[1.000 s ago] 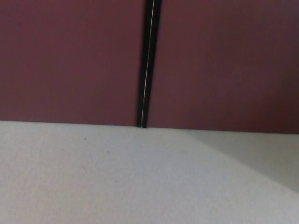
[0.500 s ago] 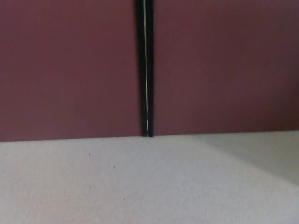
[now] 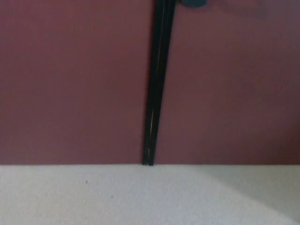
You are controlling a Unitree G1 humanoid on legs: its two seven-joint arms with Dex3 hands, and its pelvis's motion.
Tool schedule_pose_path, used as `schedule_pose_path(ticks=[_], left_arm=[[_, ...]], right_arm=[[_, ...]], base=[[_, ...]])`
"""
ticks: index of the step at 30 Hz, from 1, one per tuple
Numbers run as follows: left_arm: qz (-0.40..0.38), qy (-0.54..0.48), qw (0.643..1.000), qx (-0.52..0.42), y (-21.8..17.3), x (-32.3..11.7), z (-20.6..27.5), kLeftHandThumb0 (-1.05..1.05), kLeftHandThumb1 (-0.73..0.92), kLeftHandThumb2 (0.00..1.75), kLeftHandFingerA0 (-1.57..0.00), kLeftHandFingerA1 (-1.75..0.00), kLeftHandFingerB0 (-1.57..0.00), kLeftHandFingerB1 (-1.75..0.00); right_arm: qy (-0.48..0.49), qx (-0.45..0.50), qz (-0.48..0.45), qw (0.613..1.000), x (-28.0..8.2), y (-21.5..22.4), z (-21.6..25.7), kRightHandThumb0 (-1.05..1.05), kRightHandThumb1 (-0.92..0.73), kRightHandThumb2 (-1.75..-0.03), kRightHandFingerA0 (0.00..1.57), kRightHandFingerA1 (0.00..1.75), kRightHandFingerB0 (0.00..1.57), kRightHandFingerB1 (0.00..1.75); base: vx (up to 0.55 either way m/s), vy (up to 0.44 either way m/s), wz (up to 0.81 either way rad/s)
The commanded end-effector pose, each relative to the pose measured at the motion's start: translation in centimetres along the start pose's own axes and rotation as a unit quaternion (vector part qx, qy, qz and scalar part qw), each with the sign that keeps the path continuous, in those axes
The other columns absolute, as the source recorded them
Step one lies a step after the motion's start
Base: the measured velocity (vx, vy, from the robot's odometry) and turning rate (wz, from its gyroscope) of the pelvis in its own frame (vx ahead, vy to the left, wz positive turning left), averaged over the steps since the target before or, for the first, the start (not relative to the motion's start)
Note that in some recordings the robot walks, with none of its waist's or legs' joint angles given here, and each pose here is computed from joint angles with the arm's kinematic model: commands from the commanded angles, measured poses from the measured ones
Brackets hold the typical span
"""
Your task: The robot walks towards the door handle and put its right hand on it and twist the handle
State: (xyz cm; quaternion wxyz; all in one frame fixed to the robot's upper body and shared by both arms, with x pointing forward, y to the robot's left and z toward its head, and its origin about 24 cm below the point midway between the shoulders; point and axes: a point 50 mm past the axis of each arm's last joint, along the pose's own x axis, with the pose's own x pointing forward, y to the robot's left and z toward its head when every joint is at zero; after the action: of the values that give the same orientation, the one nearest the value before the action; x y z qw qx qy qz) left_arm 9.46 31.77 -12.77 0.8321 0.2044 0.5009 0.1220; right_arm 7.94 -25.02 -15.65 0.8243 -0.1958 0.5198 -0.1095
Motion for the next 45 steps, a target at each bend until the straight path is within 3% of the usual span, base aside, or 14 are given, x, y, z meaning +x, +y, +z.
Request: schedule_pose_path(ticks=[1, 19, 20, 21, 22, 23, 26, 27, 32, 33, 45], left_arm=[[-0.022, 0.005, 1.000, 0.002, -0.4, -0.3, -0.9, -0.04, 0.48, 0.90, -0.44, -0.62, -0.25, -0.53], [-0.015, 0.020, 1.000, 0.017, -0.6, -0.8, -2.3, -0.06, 0.47, 0.89, -0.49, -0.64, -0.26, -0.53], [-0.014, 0.019, 1.000, 0.013, -0.5, -0.7, -2.3, -0.06, 0.48, 0.89, -0.50, -0.65, -0.26, -0.53], [-0.015, 0.020, 1.000, 0.010, -0.5, -0.7, -2.2, -0.07, 0.48, 0.90, -0.50, -0.65, -0.26, -0.53], [-0.015, 0.020, 1.000, 0.009, -0.5, -0.7, -2.2, -0.07, 0.48, 0.90, -0.49, -0.64, -0.26, -0.53], [-0.015, 0.019, 1.000, 0.009, -0.4, -0.7, -2.1, -0.06, 0.48, 0.90, -0.49, -0.64, -0.26, -0.53], [-0.011, 0.014, 1.000, 0.017, -0.5, -0.7, -2.0, -0.06, 0.48, 0.90, -0.48, -0.63, -0.25, -0.53], [-0.011, 0.012, 1.000, 0.016, -0.5, -0.6, -1.9, -0.06, 0.48, 0.89, -0.47, -0.63, -0.25, -0.53], [-0.008, 0.011, 1.000, 0.016, -0.4, -0.6, -1.7, -0.05, 0.47, 0.89, -0.47, -0.63, -0.26, -0.53], [-0.014, 0.016, 1.000, 0.018, -1.1, -0.2, -0.9, -0.26, 0.65, 0.59, -0.59, -0.46, -0.40, -0.38], [-0.017, 0.021, 1.000, 0.011, -1.4, -0.1, -0.7, -0.28, 0.64, 0.59, -0.58, -0.46, -0.41, -0.38]], right_arm=[[0.003, -0.007, -0.002, 1.000, -0.3, -0.1, -0.8, -0.23, -0.63, -0.59, 0.67, 0.44, 0.48, 0.38], [0.005, -0.015, 0.013, 1.000, -0.3, -0.1, -1.2, -0.23, -0.63, -0.59, 0.69, 0.45, 0.50, 0.38], [0.004, -0.017, 0.014, 1.000, -0.3, -0.1, -1.1, -0.32, -0.55, -0.69, 0.67, 0.53, 0.46, 0.45], [0.004, -0.018, 0.015, 1.000, -0.3, -0.1, -1.1, -0.32, -0.55, -0.69, 0.68, 0.53, 0.46, 0.45], [0.003, -0.018, 0.014, 1.000, -0.3, -0.1, -1.1, -0.32, -0.55, -0.69, 0.70, 0.54, 0.45, 0.45], [0.002, -0.018, 0.013, 1.000, -0.3, -0.1, -1.0, -0.22, -0.63, -0.59, 0.73, 0.46, 0.49, 0.38], [0.002, -0.024, 0.013, 1.000, -0.2, -0.1, -0.9, -0.31, -0.55, -0.69, 0.70, 0.54, 0.44, 0.44], [-0.001, -0.024, 0.013, 1.000, -0.2, -0.2, -0.7, -0.21, -0.64, -0.59, 0.71, 0.46, 0.48, 0.38], [-0.003, -0.028, 0.010, 1.000, -0.1, -0.1, -0.4, -0.22, -0.63, -0.59, 0.68, 0.45, 0.48, 0.38], [-0.007, -0.029, 0.007, 1.000, -0.1, -0.1, -0.2, -0.22, -0.64, -0.59, 0.66, 0.44, 0.49, 0.38], [-0.009, -0.020, 0.008, 1.000, 0.1, 0.0, 0.5, -0.22, -0.65, -0.59, 0.67, 0.44, 0.50, 0.38]], base=[[0.07, -0.384, -0.64], [0.13, 0.016, 0.04], [0.09, 0.061, -0.01], [0.00, 0.000, 0.00], [0.11, 0.025, 0.04], [0.13, -0.001, 0.08], [0.14, -0.043, 0.02], [0.16, -0.086, 0.05], [0.13, -0.223, -0.10], [0.10, -0.331, 0.27], [0.11, -0.009, -0.03]])
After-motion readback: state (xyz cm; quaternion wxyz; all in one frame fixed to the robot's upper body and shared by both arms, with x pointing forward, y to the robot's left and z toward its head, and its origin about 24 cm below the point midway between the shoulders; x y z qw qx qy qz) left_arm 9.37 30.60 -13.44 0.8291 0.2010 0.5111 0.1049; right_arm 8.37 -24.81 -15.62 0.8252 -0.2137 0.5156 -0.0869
